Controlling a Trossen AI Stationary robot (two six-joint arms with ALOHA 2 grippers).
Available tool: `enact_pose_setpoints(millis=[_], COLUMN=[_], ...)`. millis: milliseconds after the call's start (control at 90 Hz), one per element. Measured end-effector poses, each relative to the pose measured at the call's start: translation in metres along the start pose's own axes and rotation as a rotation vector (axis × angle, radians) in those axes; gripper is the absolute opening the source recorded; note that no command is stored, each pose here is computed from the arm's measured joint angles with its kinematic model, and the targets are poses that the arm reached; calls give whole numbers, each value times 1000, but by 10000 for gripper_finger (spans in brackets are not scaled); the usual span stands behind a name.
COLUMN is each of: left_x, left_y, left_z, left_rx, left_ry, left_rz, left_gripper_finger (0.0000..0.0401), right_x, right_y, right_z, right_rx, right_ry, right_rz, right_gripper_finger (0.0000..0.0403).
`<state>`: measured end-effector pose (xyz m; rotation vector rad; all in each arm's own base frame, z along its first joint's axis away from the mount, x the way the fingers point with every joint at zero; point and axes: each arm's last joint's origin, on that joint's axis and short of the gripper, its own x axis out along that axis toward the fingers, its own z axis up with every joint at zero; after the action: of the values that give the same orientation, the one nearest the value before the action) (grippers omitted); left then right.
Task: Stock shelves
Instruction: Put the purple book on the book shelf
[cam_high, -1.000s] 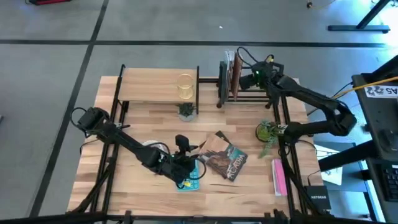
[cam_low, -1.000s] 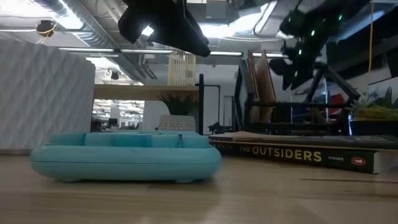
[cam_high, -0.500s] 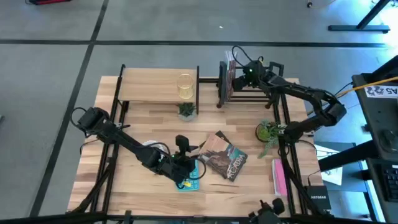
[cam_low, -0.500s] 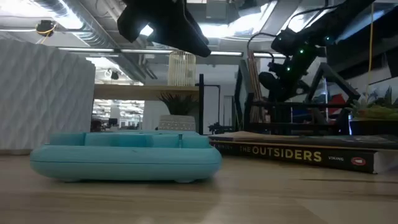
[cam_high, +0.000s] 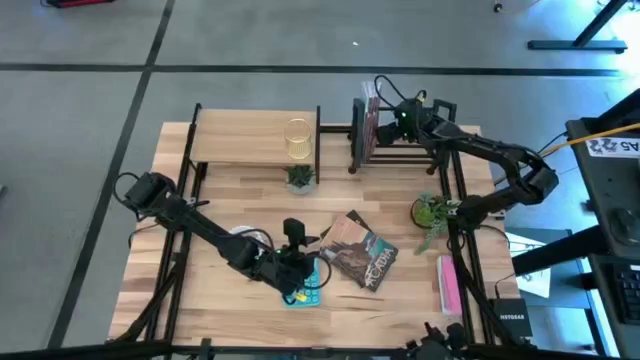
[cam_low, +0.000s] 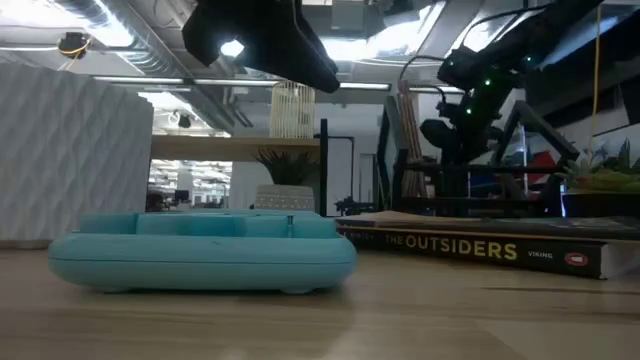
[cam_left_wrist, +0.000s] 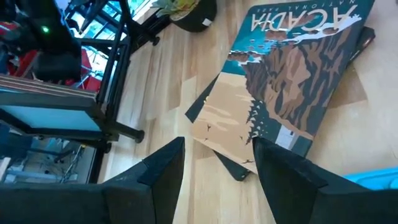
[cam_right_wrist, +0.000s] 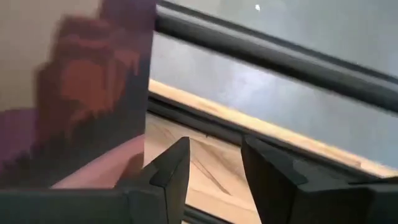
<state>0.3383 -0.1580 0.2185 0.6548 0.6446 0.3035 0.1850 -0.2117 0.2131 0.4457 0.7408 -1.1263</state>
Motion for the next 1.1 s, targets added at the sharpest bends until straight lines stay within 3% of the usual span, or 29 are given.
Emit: enact_pose_setpoints(millis=[300, 511, 733, 1100], left_x=[0, 0, 0, 0], left_y=[0, 0, 0, 1], left_z=[2, 1, 1, 1], left_rx=[11, 7, -6, -8], left_ry=[-12, -11, -11, -10], left_rz=[2, 2, 3, 3], left_gripper_finger=[178, 178, 178, 178], right_x=[32, 39, 39, -10], right_y=[9, 15, 16, 11], right_z=[-11, -6, -2, 5], right_rx=[4, 6, 11, -91], right_ry=[89, 48, 8, -68], right_rz=[58, 168, 187, 83], right_gripper_finger=[130, 130, 130, 130])
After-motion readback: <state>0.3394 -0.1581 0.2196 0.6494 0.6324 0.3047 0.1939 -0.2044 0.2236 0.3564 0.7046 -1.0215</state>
